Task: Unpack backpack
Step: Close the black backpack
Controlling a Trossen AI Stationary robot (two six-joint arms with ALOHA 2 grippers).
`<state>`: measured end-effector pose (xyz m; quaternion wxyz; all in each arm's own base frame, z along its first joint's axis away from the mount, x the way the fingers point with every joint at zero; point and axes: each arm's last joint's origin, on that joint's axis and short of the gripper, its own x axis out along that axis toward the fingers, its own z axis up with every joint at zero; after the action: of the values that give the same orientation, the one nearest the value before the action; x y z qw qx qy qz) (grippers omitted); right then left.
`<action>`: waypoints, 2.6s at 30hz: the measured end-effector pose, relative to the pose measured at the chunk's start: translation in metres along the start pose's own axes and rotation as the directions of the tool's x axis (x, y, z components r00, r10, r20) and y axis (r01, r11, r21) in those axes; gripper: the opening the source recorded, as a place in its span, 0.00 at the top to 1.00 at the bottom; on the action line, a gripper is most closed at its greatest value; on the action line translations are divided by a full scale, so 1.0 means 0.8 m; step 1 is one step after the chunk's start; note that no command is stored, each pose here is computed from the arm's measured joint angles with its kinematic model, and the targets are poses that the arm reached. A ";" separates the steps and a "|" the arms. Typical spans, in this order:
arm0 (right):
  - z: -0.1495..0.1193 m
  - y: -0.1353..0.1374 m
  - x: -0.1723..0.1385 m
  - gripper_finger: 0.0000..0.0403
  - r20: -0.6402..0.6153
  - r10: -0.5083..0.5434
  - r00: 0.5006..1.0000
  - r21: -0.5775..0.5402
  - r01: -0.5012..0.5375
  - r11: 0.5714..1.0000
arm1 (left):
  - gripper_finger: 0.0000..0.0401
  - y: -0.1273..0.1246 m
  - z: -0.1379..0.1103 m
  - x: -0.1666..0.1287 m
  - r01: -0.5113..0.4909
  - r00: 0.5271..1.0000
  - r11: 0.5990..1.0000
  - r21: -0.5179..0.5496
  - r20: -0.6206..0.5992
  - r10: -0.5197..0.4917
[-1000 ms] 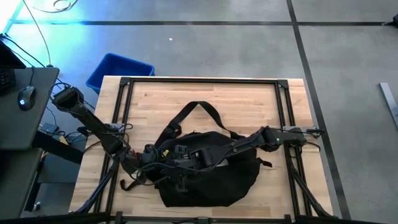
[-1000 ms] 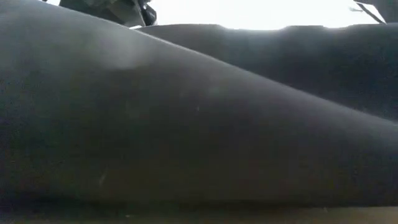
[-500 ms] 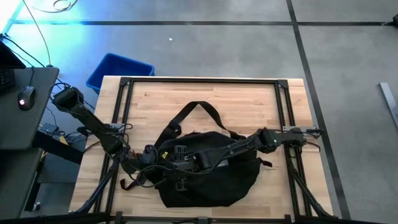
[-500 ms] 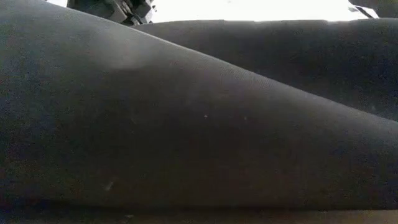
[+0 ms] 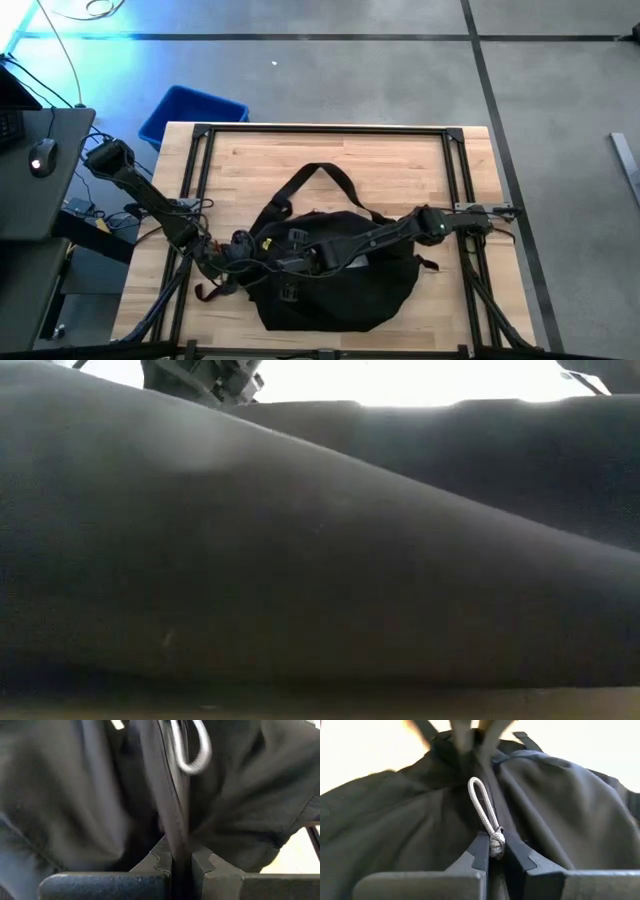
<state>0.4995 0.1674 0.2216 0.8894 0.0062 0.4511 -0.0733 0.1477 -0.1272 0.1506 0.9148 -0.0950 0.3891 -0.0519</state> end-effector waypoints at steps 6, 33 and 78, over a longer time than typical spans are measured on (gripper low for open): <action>0.002 -0.002 -0.014 0.99 0.001 -0.018 1.000 0.095 0.018 0.995 | 1.00 0.003 -0.008 -0.001 -0.039 0.998 0.999 0.013 -0.047 0.040; 0.027 -0.009 -0.017 0.96 0.099 0.175 0.980 0.067 -0.182 0.981 | 1.00 0.005 -0.014 0.000 -0.020 0.996 0.999 0.029 -0.081 0.022; -0.220 -0.022 -0.207 1.00 -0.626 -0.265 0.734 0.270 0.522 0.809 | 1.00 0.003 -0.098 -0.052 -0.226 0.897 0.973 0.039 -0.380 0.224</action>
<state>0.2601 0.1841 0.2512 0.6553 0.1245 0.6539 -0.3570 0.0628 -0.1286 0.1261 0.8209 -0.0404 0.5684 0.0377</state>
